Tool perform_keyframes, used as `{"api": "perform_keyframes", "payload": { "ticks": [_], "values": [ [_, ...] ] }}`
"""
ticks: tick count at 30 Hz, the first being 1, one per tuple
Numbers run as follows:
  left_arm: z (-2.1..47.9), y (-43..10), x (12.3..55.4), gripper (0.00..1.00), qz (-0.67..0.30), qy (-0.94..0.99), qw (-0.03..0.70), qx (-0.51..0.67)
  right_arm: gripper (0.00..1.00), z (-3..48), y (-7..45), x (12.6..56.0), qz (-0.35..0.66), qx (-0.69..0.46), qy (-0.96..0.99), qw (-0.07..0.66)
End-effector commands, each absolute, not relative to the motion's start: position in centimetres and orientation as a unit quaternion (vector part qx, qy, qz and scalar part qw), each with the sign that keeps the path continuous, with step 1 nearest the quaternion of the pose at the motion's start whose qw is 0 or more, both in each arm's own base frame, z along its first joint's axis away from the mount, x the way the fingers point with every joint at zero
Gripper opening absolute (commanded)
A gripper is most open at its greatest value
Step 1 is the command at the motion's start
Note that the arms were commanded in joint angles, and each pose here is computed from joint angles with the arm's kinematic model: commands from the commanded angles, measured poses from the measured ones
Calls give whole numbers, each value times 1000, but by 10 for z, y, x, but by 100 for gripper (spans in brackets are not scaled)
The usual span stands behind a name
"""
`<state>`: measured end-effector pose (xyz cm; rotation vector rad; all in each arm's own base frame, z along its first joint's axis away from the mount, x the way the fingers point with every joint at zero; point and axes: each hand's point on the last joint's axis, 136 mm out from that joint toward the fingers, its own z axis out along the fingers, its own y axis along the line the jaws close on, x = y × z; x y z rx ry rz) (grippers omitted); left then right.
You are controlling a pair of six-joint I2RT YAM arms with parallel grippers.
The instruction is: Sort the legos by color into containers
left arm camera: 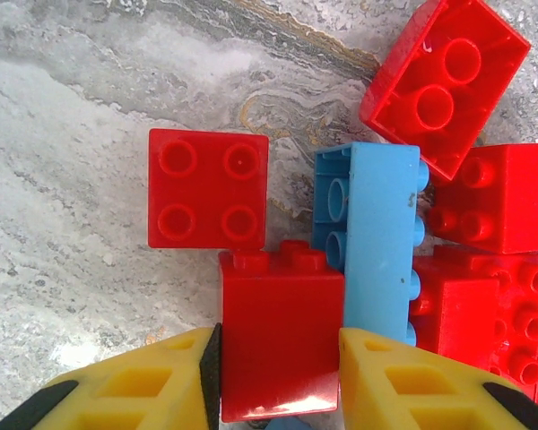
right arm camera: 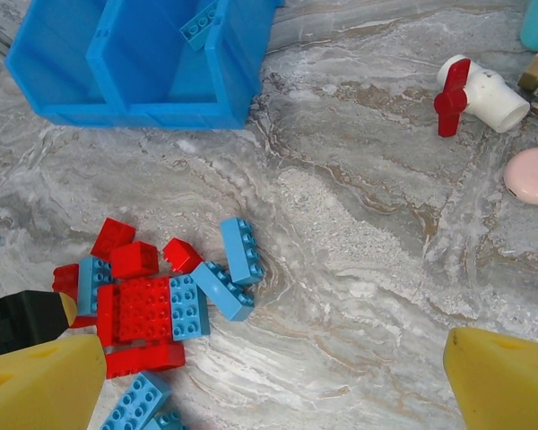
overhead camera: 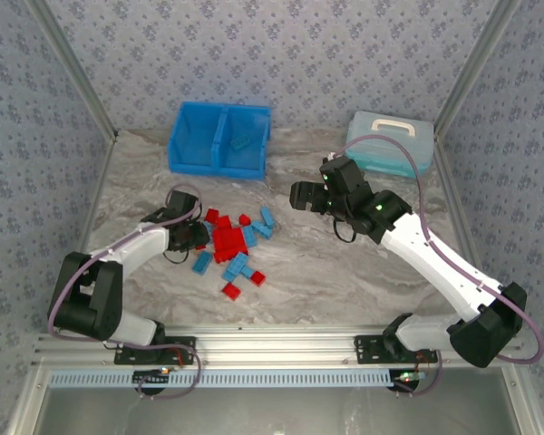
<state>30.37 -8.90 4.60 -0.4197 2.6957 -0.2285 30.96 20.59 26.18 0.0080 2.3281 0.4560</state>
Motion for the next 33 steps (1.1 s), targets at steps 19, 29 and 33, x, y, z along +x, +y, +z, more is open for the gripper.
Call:
{"api": "perform_keyframes", "payload": {
  "ticks": [19,29,33],
  "values": [
    [37,-74,278,55,-55,971,174,-153,100,266,212,307,176,7,911,372],
    [24,-81,286,56,-62,973,167,-148,100,267,215,305,174,3,911,373],
    [24,-81,288,47,-63,972,171,-149,100,266,215,305,171,2,912,372]
  ]
}}
